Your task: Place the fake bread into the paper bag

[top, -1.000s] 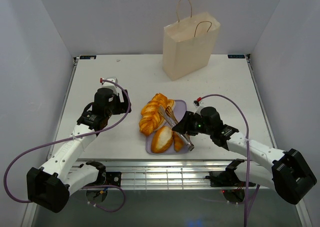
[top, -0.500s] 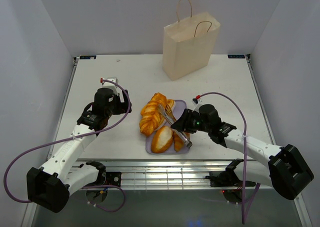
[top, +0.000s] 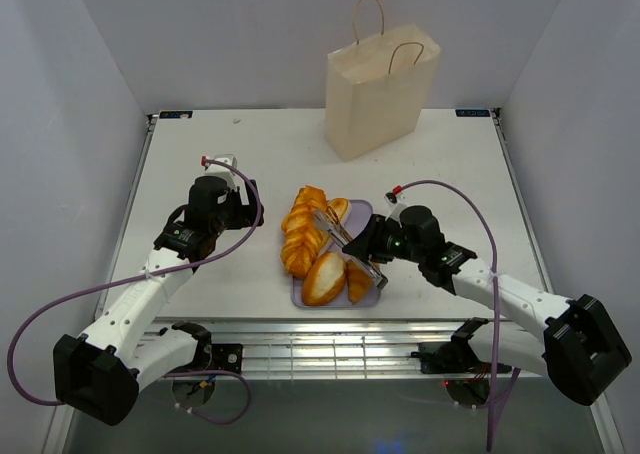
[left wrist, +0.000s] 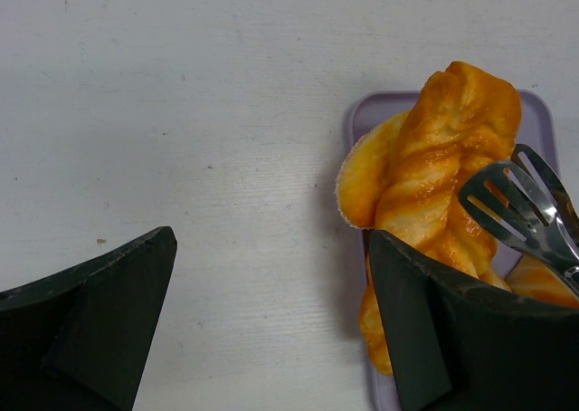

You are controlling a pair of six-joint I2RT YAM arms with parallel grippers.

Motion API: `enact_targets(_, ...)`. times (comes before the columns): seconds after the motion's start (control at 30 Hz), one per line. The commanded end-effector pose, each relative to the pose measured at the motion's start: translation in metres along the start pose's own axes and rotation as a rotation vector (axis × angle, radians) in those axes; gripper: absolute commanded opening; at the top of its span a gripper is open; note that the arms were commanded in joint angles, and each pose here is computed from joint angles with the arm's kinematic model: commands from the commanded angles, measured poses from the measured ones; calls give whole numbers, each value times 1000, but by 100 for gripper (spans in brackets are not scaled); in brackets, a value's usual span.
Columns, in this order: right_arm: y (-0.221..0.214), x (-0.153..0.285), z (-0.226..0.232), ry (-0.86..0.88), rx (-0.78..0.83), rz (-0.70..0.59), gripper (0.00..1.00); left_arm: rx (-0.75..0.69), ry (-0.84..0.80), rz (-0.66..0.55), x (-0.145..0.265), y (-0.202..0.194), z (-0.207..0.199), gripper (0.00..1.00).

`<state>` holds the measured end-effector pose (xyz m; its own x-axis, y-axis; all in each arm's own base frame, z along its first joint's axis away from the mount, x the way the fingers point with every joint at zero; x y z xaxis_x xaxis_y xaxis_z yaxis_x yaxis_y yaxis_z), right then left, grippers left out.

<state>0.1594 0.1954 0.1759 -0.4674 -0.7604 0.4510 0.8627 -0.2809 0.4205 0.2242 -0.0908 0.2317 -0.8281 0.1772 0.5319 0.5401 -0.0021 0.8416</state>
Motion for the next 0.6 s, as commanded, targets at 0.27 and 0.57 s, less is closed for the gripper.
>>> enact_targets(0.27, 25, 16, 38, 88, 90, -101, 25, 2, -23, -52, 9, 14, -4, 98)
enact_targets(0.57, 44, 31, 61, 82, 148, -181, 25, 0, -23, -53, 10, 14, -4, 98)
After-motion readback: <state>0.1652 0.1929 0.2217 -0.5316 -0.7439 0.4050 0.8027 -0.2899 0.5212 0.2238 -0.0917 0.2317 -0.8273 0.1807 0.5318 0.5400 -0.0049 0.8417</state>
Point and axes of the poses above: each gripper's point midway between its finger pads, its own x axis back along the fingers, its own z axis along the line the jaws close on, y = z × x, the point moved 10 cm from there along x, back along the fingers, and after that the axes turned 6 degrees about -x, right-handed, at the moved point
